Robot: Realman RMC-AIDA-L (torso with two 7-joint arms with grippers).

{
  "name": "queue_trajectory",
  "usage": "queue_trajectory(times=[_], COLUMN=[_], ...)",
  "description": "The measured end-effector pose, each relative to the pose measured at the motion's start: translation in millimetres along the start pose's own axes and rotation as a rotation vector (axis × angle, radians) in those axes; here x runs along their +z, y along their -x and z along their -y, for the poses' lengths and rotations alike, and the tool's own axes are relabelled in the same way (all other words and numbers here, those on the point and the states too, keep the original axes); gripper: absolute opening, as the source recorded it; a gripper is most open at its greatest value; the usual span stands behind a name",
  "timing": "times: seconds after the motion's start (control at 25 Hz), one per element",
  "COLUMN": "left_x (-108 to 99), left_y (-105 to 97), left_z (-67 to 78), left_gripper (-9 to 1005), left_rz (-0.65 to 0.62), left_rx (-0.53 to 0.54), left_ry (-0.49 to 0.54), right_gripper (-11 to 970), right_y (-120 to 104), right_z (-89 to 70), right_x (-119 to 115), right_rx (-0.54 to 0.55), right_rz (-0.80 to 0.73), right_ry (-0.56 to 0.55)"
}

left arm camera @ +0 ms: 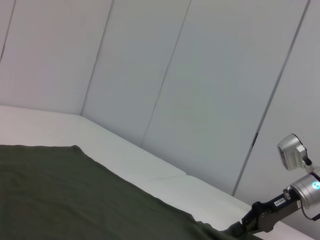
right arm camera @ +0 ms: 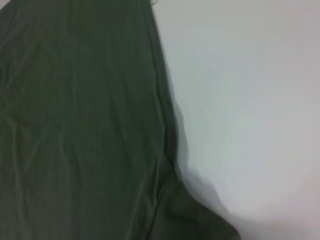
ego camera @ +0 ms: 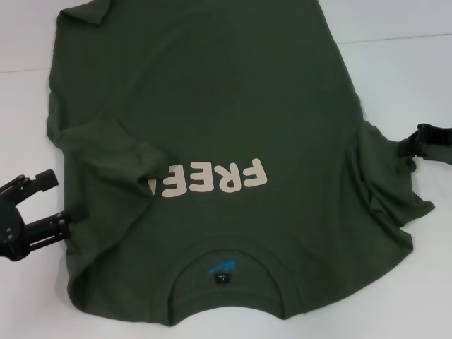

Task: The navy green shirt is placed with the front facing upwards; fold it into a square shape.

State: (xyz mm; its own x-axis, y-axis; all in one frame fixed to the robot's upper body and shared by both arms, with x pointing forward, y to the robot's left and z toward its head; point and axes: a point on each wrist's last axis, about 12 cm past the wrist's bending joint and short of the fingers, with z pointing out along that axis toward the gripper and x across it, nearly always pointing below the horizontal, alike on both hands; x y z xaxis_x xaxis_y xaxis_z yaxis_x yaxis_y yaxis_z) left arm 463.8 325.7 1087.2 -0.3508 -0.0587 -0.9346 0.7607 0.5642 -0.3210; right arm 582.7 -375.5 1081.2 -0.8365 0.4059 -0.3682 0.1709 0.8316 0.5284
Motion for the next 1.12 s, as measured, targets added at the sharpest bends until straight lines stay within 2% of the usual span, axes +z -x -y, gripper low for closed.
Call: queue_trajectory(times=[0.12,0.36,0.56,0.76,1.0,1.12], left_x=[0.7,0.9,-1.3,-1.4,-1.3,-1.4], left_y=[0.9,1.3,1.9,2.5,2.6,2.5], left_z=[-0.2,-0.3,-0.9,-1.1,-1.1,-1.1], left_gripper=[932,932,932,932,932,932], left_rz=[0.000,0.001,0.008,0.009,0.009,0.009], left_rx=[0.002,0.001,-0.006,-0.006,-0.006,-0.006], left_ry=[-0.002,-0.003,0.006,0.006,0.006,0.006], right_gripper=[100,21,21,21,22,22], right_y=[1.0,1.8,8.5,14.5,12.9,6.5], right_z=[0.0,-0.3,-11.6,-28.9,-48.3,-57.3], right_x=[-1.3,-7.4,-20.9,-23.0,-6.6,12.2], right_rx=[-0.002,-0.002,-0.013,-0.019,-0.025,-0.026], right_rz=[-0.003,-0.016,-0.029,-0.043,-0.051,-0.063], right_ry=[0.001,0.020,0.079,0.157,0.206,0.222])
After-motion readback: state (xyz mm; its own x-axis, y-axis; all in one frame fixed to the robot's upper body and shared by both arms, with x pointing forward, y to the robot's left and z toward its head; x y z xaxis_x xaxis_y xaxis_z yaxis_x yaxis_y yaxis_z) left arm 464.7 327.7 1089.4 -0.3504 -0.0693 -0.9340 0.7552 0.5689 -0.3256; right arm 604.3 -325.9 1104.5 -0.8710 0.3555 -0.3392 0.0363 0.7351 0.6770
